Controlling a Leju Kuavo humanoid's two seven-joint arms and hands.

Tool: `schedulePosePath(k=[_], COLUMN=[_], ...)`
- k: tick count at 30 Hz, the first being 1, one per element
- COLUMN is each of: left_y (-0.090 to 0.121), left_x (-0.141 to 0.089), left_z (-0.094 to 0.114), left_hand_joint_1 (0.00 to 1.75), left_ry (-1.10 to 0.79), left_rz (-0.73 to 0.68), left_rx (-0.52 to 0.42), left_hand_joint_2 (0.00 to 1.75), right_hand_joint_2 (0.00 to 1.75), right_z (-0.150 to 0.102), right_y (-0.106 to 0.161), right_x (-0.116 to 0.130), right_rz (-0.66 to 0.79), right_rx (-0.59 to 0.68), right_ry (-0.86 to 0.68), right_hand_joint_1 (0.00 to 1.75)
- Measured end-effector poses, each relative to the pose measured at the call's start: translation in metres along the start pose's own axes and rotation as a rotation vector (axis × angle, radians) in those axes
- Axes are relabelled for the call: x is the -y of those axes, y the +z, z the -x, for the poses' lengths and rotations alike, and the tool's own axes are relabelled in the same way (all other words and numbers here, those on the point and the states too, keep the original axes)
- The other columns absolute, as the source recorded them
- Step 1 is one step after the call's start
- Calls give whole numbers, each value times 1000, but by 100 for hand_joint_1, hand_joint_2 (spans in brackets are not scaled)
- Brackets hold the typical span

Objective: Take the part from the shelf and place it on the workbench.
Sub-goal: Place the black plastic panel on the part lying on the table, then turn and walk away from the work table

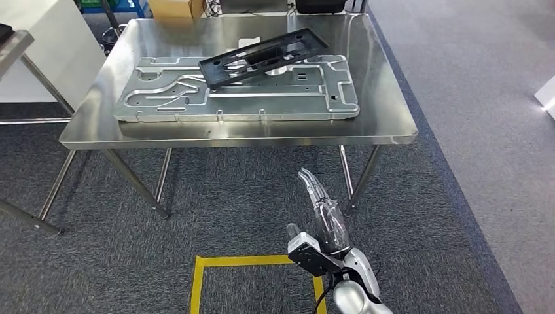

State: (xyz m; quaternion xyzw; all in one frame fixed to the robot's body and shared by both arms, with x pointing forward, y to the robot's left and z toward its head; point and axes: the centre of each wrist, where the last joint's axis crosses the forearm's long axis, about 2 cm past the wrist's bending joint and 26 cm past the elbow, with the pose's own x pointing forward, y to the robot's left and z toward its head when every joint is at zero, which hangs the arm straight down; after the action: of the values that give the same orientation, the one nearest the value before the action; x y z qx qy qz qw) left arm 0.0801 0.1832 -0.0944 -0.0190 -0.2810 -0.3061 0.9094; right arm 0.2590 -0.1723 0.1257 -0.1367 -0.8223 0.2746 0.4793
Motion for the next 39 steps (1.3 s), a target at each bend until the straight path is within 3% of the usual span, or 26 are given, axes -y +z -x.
schedulePosePath(k=[13, 21, 25, 32, 36, 39], left_y=[-1, 2, 3, 7, 8, 8], left_x=[-1, 5, 7, 11, 12, 10], left_z=[-1, 4, 6, 14, 17, 19], left_hand_joint_1=[0, 0, 0, 0, 0, 0], left_ry=[-1, 6, 9, -1, -7, -10], left_rz=[-5, -17, -20, -26, -26, -26], left_rx=[1, -8, -7, -15, -46, -69], left_hand_joint_2=[0, 0, 0, 0, 0, 0], right_hand_joint_2=[0, 0, 0, 0, 0, 0], right_z=[1, 14, 25, 61, 98, 110], right_y=[11, 68, 83, 122, 167, 208], right_x=[-5, -12, -15, -40, -59, -69], right_rz=[-10, 70, 123, 174, 167, 135], right_rx=[-24, -165, -243, -479, -710, -933], right_ry=[-15, -143, -212, -242, -197, -197], right_hand_joint_1=[0, 0, 0, 0, 0, 0])
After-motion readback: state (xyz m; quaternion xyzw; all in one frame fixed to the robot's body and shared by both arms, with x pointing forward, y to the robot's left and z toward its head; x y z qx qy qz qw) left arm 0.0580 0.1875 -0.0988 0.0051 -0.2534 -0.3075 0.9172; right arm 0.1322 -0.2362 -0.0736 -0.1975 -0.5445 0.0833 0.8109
